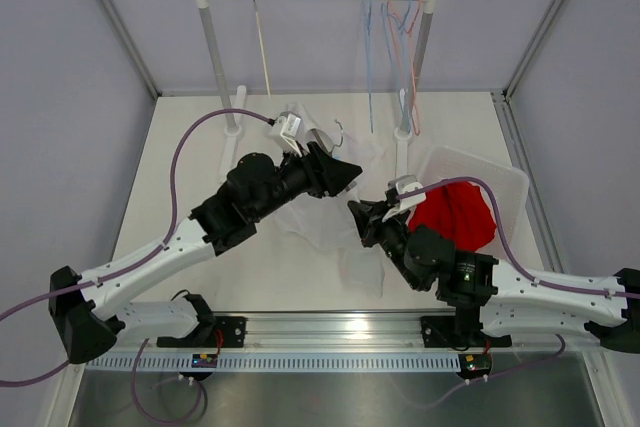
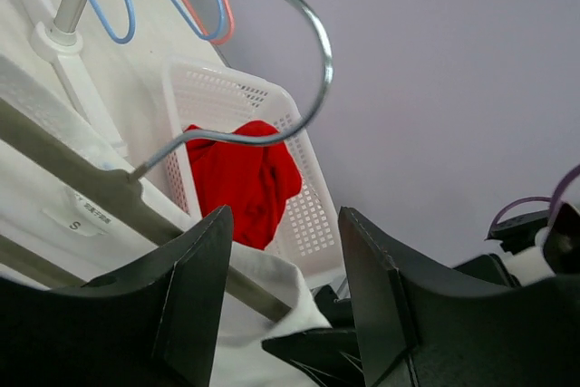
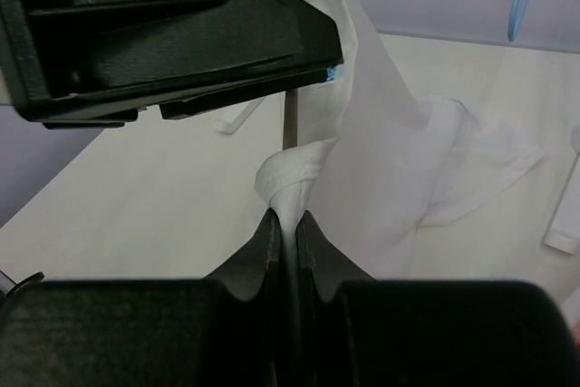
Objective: Remove the t-shirt from the hanger
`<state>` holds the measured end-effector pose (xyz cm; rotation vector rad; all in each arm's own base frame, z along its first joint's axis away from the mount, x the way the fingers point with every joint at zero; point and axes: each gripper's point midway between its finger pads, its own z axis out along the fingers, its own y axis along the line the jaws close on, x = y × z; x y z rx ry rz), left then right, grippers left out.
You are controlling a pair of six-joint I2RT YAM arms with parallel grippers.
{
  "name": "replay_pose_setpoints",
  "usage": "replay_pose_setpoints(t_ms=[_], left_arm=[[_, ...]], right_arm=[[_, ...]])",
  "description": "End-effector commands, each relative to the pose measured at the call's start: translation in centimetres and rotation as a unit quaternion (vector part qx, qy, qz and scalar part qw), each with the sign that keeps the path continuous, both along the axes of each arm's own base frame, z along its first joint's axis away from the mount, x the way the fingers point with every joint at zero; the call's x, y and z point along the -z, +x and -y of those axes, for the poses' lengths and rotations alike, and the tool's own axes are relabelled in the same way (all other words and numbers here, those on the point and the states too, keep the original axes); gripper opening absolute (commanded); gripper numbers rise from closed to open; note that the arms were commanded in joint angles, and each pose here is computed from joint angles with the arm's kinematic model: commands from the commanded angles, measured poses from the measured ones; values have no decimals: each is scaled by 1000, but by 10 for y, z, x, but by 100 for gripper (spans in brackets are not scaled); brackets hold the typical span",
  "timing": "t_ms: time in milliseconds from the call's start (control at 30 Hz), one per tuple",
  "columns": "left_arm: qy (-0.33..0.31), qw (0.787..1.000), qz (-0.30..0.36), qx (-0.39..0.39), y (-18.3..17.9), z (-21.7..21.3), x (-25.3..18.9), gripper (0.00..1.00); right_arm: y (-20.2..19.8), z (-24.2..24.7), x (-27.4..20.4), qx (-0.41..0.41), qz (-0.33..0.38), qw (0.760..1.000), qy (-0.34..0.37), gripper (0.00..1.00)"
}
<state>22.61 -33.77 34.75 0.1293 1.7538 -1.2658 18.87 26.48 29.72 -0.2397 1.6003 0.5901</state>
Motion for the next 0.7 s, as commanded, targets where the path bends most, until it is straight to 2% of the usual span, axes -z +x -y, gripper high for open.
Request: replay_pose_setpoints(t_ms=[0,300,667], left_arm=[[-44,998,33,-31,12,0,-37,55],[-41,997,34,-50,5,-10,-29,54],[-12,998,24,-56,12,-4,-14,55]], right_arm=[[1,16,-34,32,15,996,76,0],[9,33,-36,79,32,995,49,0],[-1,14,-49,65,47,995,58,0]])
